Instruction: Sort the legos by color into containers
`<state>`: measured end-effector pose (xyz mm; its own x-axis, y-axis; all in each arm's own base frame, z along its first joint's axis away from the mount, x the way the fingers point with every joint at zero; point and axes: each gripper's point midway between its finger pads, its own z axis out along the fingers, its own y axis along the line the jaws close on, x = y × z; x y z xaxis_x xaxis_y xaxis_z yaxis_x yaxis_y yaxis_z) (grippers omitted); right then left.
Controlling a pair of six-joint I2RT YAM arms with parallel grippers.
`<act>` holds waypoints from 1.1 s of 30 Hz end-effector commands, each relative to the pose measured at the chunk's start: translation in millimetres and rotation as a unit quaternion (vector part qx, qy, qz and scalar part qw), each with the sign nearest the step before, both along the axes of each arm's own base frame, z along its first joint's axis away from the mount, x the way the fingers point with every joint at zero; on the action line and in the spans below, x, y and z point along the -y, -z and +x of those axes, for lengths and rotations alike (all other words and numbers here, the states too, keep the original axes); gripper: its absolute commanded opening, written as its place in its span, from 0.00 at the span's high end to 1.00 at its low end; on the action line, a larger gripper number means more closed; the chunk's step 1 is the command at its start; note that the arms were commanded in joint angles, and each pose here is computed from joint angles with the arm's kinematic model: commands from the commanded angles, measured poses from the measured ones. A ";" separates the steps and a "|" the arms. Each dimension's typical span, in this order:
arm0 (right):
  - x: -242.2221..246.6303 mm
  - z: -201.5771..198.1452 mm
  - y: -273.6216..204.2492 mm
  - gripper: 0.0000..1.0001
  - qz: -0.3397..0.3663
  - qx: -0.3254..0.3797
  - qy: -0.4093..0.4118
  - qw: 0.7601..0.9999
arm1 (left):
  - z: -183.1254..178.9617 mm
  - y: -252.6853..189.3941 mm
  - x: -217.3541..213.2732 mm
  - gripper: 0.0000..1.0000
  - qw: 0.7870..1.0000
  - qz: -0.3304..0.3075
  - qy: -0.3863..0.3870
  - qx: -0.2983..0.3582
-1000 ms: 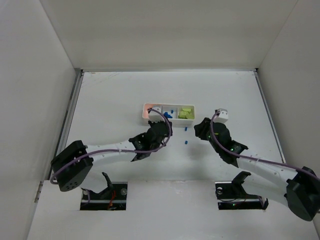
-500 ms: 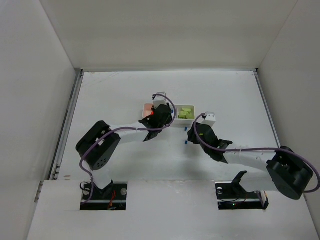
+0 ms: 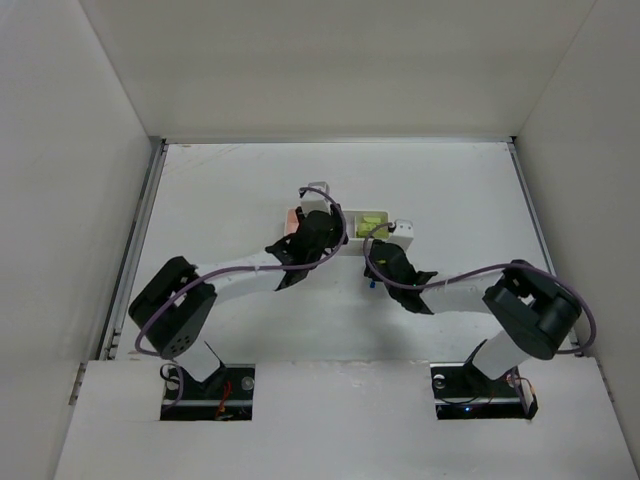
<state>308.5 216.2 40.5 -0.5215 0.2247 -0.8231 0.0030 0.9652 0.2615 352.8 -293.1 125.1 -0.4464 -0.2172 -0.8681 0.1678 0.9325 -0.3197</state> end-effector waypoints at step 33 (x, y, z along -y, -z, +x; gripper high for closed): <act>-74.3 42.1 -108.5 0.83 0.030 0.092 -0.050 0.994 | -159.0 48.4 -35.5 0.52 0.998 -0.055 0.024 -0.001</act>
<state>324.5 283.5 137.8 -0.3943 0.2565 -0.8825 -0.1285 0.9354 0.3293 193.9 -254.6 76.3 -0.4689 -0.2257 -0.8539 0.2431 0.8965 -0.3704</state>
